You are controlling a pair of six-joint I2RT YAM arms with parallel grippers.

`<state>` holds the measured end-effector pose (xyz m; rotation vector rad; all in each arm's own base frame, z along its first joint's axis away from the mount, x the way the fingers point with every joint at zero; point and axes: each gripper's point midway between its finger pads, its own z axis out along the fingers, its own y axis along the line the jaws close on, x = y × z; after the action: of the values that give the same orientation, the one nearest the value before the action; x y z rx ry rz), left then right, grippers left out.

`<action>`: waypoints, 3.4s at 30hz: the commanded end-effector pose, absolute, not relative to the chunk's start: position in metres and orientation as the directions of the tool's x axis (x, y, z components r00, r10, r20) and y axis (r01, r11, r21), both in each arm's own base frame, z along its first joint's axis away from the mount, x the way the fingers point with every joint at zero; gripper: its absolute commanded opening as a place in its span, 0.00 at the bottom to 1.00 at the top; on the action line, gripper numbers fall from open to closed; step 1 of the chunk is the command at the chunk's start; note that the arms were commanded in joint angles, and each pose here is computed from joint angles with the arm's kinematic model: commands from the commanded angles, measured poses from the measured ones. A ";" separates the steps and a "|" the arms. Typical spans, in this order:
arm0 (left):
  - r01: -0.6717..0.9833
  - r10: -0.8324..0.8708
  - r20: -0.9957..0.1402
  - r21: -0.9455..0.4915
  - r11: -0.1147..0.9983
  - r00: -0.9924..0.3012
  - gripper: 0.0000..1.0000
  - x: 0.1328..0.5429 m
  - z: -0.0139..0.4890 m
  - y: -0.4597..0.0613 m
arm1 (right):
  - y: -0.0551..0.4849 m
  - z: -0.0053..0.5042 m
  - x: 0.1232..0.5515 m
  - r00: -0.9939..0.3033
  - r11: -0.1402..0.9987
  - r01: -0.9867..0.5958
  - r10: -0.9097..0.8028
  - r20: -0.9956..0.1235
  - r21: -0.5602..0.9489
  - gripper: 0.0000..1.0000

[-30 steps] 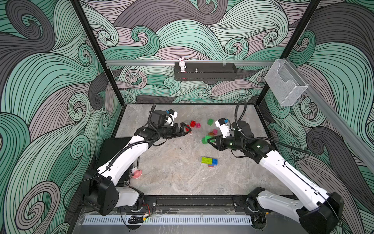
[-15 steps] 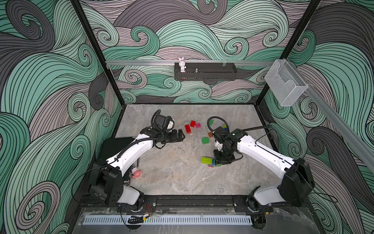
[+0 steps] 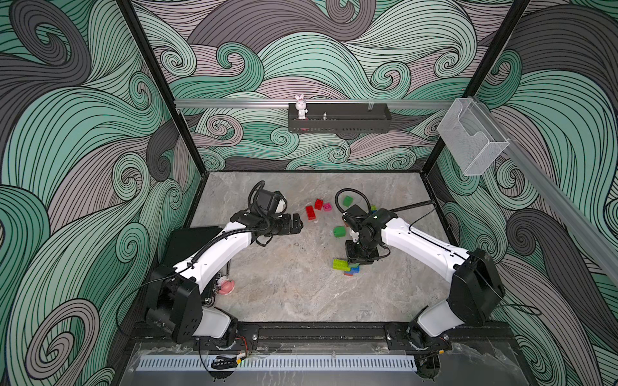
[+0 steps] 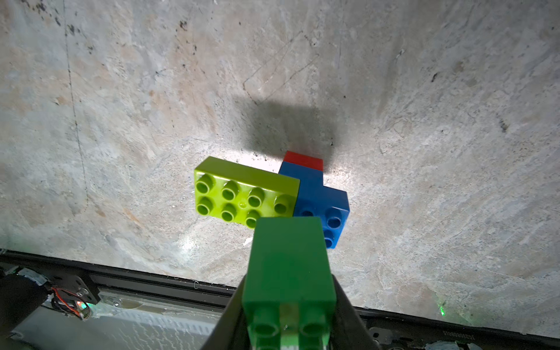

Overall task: Assemble the number 4 with lego
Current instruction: Assemble the lego brick with the lego brick.

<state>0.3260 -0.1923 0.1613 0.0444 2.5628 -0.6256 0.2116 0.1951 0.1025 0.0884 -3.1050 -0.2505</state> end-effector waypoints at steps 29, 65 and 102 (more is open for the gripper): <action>0.160 -0.058 -0.501 -0.382 0.910 -0.864 0.99 0.324 0.163 -0.186 | 0.190 0.087 0.206 -0.998 0.997 0.011 0.006 0.070 0.079 0.00; 0.220 -0.035 -0.485 -0.458 0.862 -0.874 0.98 0.317 0.157 -0.205 | 0.174 0.055 0.188 -0.973 0.990 -0.123 -0.107 0.205 -0.068 0.00; 0.449 0.382 -0.242 -0.573 0.685 -0.892 0.48 0.242 0.105 -0.314 | 0.141 0.034 0.183 -0.943 0.932 -0.255 -0.181 0.280 -0.256 0.00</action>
<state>0.2307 -0.3206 0.0845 0.6968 2.8493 -1.0311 0.2110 0.1963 0.0764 0.2847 -3.0417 0.0003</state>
